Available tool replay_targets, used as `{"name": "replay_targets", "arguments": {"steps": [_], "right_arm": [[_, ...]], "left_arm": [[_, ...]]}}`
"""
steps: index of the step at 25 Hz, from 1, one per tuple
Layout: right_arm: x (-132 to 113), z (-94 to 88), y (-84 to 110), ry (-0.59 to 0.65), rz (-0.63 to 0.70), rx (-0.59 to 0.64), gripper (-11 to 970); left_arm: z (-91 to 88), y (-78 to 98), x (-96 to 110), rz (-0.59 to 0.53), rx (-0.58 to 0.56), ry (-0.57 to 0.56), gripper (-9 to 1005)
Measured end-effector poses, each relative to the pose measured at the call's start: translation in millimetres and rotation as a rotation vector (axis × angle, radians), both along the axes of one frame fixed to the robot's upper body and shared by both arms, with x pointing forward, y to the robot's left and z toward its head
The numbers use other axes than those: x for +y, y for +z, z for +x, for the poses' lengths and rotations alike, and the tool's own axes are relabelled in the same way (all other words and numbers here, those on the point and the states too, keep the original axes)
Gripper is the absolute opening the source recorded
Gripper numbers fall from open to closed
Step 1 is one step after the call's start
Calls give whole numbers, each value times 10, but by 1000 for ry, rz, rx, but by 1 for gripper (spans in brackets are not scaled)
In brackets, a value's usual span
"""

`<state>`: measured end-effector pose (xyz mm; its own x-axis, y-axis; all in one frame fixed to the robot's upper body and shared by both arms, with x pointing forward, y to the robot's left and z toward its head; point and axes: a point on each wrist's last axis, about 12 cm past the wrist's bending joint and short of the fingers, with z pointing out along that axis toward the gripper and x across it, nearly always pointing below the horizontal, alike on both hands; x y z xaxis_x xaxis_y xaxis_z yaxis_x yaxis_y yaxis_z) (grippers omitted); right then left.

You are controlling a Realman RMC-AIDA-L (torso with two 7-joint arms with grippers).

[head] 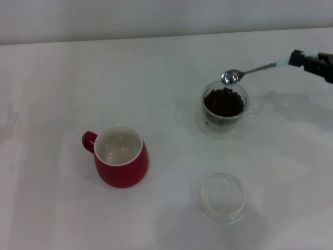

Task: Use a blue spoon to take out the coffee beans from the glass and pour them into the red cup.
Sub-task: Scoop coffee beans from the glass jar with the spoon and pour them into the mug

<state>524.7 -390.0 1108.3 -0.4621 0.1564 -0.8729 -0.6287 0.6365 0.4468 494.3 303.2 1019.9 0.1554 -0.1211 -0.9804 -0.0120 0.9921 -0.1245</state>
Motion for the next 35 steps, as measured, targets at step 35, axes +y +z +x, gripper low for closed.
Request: {"name": "replay_targets", "arguments": {"steps": [35], "right_arm": [[245, 94, -90, 50, -235, 44, 159]], "left_arm": [[11, 6, 43, -5, 0, 26, 891]]}}
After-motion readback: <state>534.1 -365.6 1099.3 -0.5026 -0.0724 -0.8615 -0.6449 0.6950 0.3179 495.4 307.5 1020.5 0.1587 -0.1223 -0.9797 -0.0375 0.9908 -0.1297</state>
